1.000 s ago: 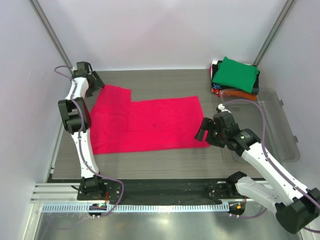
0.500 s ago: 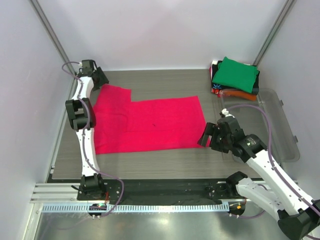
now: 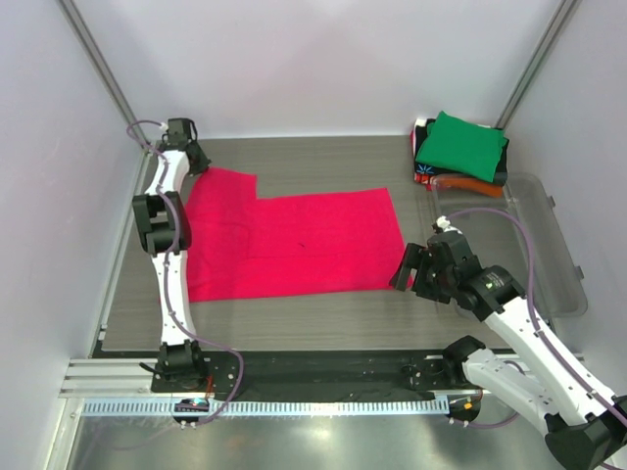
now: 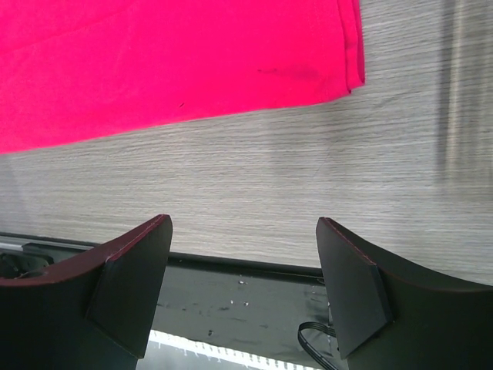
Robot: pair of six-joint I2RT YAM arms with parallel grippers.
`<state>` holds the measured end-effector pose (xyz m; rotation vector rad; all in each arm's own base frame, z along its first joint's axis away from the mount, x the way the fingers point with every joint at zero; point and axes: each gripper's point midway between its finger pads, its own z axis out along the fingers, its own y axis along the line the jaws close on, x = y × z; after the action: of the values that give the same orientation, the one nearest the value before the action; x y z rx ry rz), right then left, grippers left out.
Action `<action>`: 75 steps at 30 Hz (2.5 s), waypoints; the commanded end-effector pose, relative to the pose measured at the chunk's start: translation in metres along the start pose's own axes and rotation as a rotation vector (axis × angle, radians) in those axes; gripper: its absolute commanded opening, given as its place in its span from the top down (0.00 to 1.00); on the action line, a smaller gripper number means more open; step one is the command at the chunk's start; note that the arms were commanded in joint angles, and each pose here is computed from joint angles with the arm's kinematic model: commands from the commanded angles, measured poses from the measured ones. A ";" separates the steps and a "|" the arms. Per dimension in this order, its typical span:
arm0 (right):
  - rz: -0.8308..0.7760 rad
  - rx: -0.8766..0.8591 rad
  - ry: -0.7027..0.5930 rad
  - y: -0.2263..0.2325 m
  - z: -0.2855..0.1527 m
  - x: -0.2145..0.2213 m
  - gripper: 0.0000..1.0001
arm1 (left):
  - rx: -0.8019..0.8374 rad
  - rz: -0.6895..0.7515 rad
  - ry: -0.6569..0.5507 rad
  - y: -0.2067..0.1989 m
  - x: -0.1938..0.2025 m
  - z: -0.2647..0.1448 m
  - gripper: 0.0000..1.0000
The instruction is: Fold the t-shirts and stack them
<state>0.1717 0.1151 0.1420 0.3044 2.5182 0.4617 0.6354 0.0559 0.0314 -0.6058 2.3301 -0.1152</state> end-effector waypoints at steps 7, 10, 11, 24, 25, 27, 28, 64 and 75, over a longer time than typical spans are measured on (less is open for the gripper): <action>-0.087 0.088 -0.096 0.020 0.020 -0.060 0.17 | 0.034 -0.087 0.051 -0.019 0.005 -0.115 1.00; -0.107 0.109 -0.076 0.041 0.047 -0.087 0.17 | 0.037 -0.092 0.090 -0.011 0.031 -0.156 1.00; -0.112 0.085 -0.099 0.058 0.046 -0.107 0.18 | 0.063 -0.100 0.112 -0.013 0.041 -0.167 1.00; -0.051 0.222 -0.089 0.057 0.160 -0.237 0.24 | 0.090 0.015 0.279 0.023 0.154 -0.248 1.00; -0.060 0.233 -0.086 0.054 0.168 -0.241 0.25 | 0.090 0.019 0.275 0.023 0.154 -0.249 1.00; -0.065 0.238 -0.096 0.054 0.182 -0.254 0.26 | 0.093 0.013 0.267 0.022 0.152 -0.251 1.00; -0.069 0.256 -0.068 0.047 0.201 -0.251 0.28 | 0.097 0.008 0.266 0.021 0.152 -0.251 1.00; -0.081 0.350 -0.050 0.005 0.298 -0.263 0.99 | 0.098 0.001 0.273 0.020 0.147 -0.249 1.00; -0.117 0.290 -0.173 0.030 0.207 -0.290 0.99 | 0.152 -0.039 0.160 -0.001 0.087 -0.288 1.00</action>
<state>0.5270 0.1032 0.0481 0.3263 2.5700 -0.0558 0.3929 -0.0133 0.1603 -0.5803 2.4857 -0.3564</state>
